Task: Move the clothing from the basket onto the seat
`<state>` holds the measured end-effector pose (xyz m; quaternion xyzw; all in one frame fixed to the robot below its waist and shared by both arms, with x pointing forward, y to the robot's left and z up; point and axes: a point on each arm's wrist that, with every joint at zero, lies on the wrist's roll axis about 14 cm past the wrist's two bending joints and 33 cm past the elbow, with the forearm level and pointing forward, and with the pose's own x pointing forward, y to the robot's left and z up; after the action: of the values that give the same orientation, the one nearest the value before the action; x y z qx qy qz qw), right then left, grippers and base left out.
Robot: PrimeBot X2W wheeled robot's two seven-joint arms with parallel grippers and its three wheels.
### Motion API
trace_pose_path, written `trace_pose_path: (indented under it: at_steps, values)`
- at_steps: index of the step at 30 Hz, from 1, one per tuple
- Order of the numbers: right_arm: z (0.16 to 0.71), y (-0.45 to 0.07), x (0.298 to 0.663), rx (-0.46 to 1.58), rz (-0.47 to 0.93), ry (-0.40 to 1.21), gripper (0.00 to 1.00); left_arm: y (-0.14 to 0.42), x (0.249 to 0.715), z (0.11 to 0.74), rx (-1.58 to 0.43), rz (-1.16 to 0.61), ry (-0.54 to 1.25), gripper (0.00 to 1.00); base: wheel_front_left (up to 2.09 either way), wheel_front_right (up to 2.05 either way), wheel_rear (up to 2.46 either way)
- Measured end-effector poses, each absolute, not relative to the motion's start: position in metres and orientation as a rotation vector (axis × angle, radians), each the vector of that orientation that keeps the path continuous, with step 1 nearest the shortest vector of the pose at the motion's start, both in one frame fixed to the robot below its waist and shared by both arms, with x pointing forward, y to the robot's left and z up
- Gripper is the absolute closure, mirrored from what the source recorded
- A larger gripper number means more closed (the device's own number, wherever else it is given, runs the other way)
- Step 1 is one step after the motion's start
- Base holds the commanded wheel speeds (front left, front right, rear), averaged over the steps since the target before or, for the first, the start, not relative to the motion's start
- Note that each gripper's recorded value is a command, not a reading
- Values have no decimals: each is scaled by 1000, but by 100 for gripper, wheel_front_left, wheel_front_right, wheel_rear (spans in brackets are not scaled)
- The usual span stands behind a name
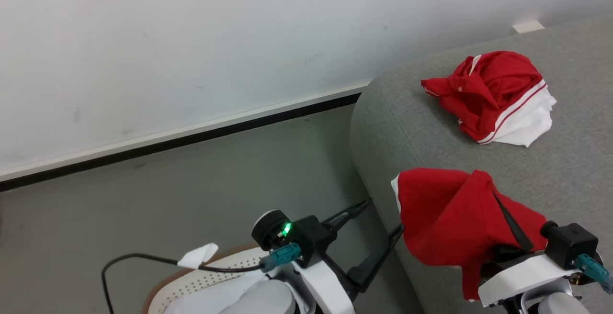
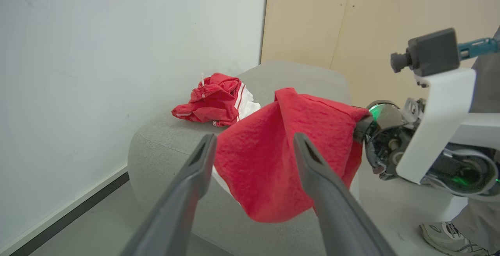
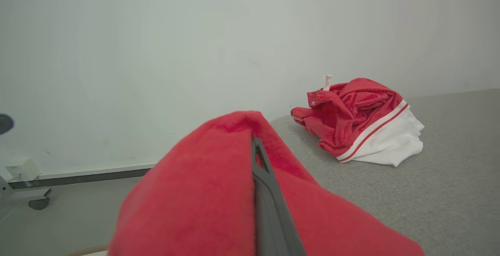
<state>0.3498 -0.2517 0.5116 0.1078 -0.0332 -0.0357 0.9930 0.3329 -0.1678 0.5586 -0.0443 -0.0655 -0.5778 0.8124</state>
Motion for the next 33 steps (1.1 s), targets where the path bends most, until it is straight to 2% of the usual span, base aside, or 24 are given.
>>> trace_pose_path:
  at_steps: [11, 19, 33]
  values:
    - [511, -270, 340, 205, -127, -68, 100, -177, 332, 550, -95, -1259, -126, 0, 0, 0, 0]
    - [521, -282, 352, 143, -120, -81, 100, -172, 338, 546, -100, -1244, -121, 0, 0, 0, 0]
    - [558, -376, 388, -52, -278, -123, 100, -145, 376, 511, -109, -1180, -67, 0, 0, 0, 0]
